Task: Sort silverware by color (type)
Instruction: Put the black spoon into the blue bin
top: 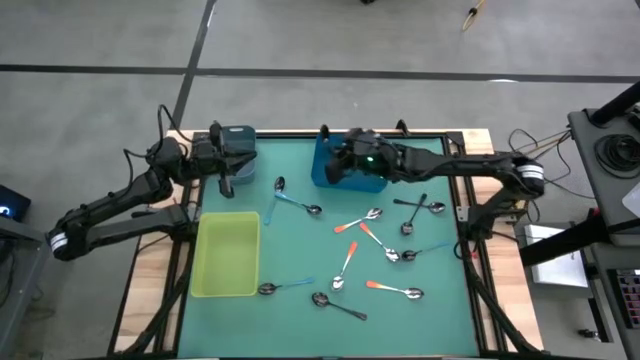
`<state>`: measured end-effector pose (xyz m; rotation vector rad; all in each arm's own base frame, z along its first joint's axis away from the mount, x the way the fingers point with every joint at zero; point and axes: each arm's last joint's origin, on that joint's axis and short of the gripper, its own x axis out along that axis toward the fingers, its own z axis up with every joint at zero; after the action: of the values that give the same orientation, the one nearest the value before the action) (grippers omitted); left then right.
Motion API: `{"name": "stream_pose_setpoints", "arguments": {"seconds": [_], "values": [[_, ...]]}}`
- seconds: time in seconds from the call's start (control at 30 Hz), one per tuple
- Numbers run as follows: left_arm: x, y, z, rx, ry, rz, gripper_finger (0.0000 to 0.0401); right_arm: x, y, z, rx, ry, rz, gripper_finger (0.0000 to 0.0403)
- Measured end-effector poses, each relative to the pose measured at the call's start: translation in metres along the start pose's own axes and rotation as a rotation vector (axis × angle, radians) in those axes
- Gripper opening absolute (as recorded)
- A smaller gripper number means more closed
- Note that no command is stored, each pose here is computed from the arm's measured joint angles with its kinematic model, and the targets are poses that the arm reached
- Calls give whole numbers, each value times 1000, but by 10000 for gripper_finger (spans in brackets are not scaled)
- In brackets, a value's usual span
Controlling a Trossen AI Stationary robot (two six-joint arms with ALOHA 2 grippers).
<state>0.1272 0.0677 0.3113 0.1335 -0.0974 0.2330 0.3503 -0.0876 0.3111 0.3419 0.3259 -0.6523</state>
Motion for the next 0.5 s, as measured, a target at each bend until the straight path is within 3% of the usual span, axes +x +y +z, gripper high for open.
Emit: {"name": "stream_pose_setpoints", "arguments": {"seconds": [0.27,0.5], "values": [[-16,-5,8,13,-37,3,0,44,18,26,-87,-27,-9,9],[-31,-9,14,27,-73,6,0,92,26,38,-58,-102,-13,9]]}}
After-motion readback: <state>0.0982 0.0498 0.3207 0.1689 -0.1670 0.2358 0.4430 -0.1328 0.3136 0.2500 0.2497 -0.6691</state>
